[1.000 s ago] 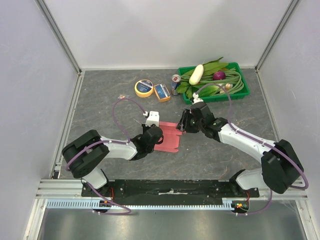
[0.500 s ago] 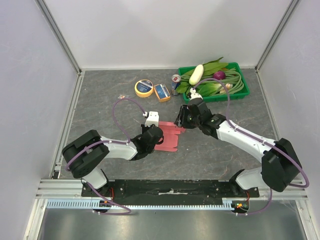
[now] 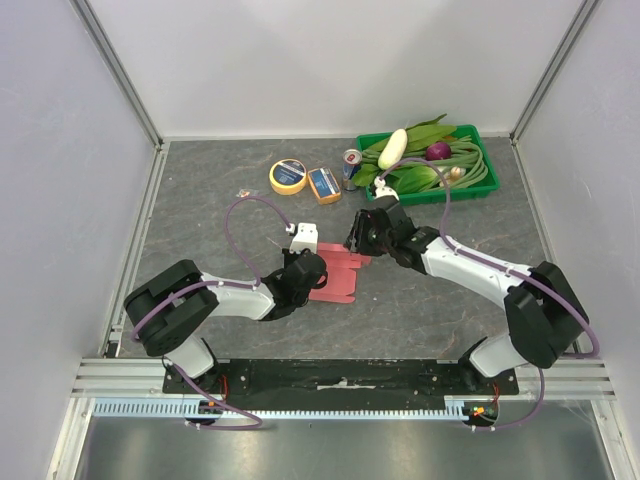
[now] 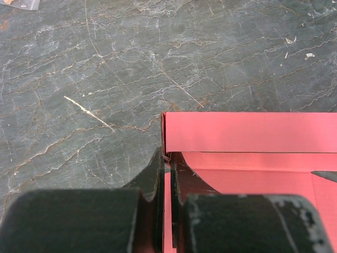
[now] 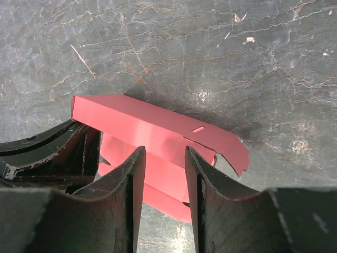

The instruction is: Fold the paper box

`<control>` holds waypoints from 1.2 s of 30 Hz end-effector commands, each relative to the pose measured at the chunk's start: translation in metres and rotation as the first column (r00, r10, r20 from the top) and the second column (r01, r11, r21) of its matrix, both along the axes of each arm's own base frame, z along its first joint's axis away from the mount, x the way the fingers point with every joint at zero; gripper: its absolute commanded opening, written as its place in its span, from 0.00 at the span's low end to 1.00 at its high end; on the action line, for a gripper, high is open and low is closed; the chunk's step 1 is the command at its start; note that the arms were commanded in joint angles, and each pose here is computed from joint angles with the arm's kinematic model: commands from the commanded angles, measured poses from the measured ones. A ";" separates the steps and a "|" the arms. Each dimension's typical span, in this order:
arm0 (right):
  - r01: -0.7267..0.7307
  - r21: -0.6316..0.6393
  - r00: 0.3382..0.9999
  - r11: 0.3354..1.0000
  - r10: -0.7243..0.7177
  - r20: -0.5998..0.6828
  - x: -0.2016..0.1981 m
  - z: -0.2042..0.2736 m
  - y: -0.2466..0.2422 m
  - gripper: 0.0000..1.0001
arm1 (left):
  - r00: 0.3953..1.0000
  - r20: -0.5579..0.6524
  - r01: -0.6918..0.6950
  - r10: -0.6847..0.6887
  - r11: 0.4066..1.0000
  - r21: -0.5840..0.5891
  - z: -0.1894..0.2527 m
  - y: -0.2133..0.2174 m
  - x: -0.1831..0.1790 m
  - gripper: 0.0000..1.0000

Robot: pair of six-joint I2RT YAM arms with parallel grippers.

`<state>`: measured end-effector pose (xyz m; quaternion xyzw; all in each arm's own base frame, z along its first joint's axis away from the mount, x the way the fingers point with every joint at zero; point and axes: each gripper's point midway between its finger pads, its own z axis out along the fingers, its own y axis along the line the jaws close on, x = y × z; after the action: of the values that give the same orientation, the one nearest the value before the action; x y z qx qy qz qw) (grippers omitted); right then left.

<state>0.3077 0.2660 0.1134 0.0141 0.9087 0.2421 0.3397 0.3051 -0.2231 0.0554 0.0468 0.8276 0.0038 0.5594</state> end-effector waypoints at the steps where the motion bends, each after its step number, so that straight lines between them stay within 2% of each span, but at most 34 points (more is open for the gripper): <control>1: 0.028 0.059 1.000 0.998 -0.028 -0.002 0.005 -0.002 0.009 0.43 | 1.000 0.008 -0.024 0.024 1.000 0.012 0.002 0.005 -0.001 0.02; 8: 0.056 0.005 0.998 0.998 -0.056 -0.014 0.001 -0.013 -0.003 0.43 | 1.000 0.006 -0.020 0.020 1.000 0.007 0.003 0.004 -0.002 0.02; 15: 0.014 -0.023 0.993 1.000 -0.011 0.115 0.001 0.032 -0.015 0.47 | 1.000 -0.002 -0.020 0.020 1.000 0.010 -0.001 0.004 -0.002 0.02; 19: -0.003 -0.020 0.989 1.000 0.005 0.145 0.002 0.045 -0.014 0.47 | 1.000 -0.004 -0.022 0.022 1.000 0.008 -0.002 0.004 -0.002 0.02; 22: -0.003 -0.025 0.992 1.000 0.006 0.124 0.001 0.037 -0.013 0.46 | 1.000 -0.004 -0.020 0.020 1.000 0.008 -0.002 0.003 -0.002 0.02; 29: 0.003 -0.013 1.000 1.000 -0.003 0.012 -0.006 -0.017 -0.006 0.44 | 1.000 -0.001 -0.021 0.021 1.000 0.010 0.000 0.005 -0.003 0.02; 36: -0.008 0.084 1.000 0.996 0.008 0.003 -0.003 -0.017 0.011 0.44 | 1.000 -0.002 -0.019 0.019 1.000 0.011 0.000 0.005 -0.003 0.02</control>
<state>0.2976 0.2614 0.0834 0.0134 0.9148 0.2385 0.3258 0.3044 -0.2221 0.0542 0.0479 0.8289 0.0061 0.5573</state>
